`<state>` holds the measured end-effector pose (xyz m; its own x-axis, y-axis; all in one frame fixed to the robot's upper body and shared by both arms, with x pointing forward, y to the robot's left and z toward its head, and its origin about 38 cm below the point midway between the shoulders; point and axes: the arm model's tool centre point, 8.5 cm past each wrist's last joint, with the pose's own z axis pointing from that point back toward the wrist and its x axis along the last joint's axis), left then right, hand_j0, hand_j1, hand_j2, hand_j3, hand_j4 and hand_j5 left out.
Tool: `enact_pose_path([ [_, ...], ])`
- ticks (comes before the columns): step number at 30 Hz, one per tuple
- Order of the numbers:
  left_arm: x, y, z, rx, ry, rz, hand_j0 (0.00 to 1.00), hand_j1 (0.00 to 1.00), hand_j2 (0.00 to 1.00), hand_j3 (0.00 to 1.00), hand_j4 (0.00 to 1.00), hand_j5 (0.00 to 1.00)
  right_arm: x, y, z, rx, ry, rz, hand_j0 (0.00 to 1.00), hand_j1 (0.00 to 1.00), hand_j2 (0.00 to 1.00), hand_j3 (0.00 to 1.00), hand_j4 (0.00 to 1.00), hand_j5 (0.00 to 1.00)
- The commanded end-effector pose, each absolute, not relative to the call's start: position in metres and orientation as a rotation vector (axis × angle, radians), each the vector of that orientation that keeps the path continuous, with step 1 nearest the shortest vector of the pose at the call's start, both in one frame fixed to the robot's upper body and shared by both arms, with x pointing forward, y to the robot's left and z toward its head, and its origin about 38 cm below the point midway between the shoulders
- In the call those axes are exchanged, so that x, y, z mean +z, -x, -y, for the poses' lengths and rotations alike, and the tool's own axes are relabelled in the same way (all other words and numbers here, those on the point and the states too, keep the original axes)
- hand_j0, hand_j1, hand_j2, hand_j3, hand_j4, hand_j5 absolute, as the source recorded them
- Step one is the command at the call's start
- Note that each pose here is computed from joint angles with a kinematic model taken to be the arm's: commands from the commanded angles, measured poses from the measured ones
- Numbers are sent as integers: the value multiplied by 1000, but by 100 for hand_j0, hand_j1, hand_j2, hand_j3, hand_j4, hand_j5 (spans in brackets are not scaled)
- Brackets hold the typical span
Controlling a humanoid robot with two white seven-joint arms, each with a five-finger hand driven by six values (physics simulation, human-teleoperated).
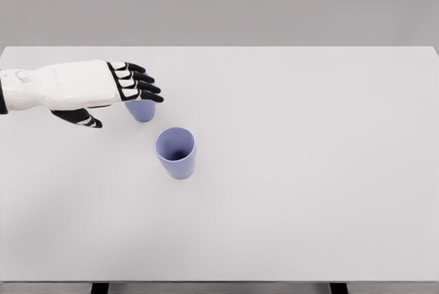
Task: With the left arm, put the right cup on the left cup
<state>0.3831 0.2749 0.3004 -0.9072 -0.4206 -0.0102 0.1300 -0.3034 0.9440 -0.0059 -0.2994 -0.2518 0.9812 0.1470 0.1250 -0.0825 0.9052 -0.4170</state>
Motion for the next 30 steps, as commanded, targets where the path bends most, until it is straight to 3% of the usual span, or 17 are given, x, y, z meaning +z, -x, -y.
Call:
enact_pose_path([
  [1,297,-384,-263,-2250,-332,1643,100,100,100,100,100,100,-252,6,300,118,423,156,100,100,100,100,100,100],
  [6,282,-383,-241,-2280,-247,1654,100,100,100,100,100,100,-252,6,300,118,423,156,100,100,100,100,100,100],
  [30,249,-380,-207,-2393,-226,1606,100,100,100,100,100,100,-252,6,300,118,423,156,100,100,100,100,100,100],
])
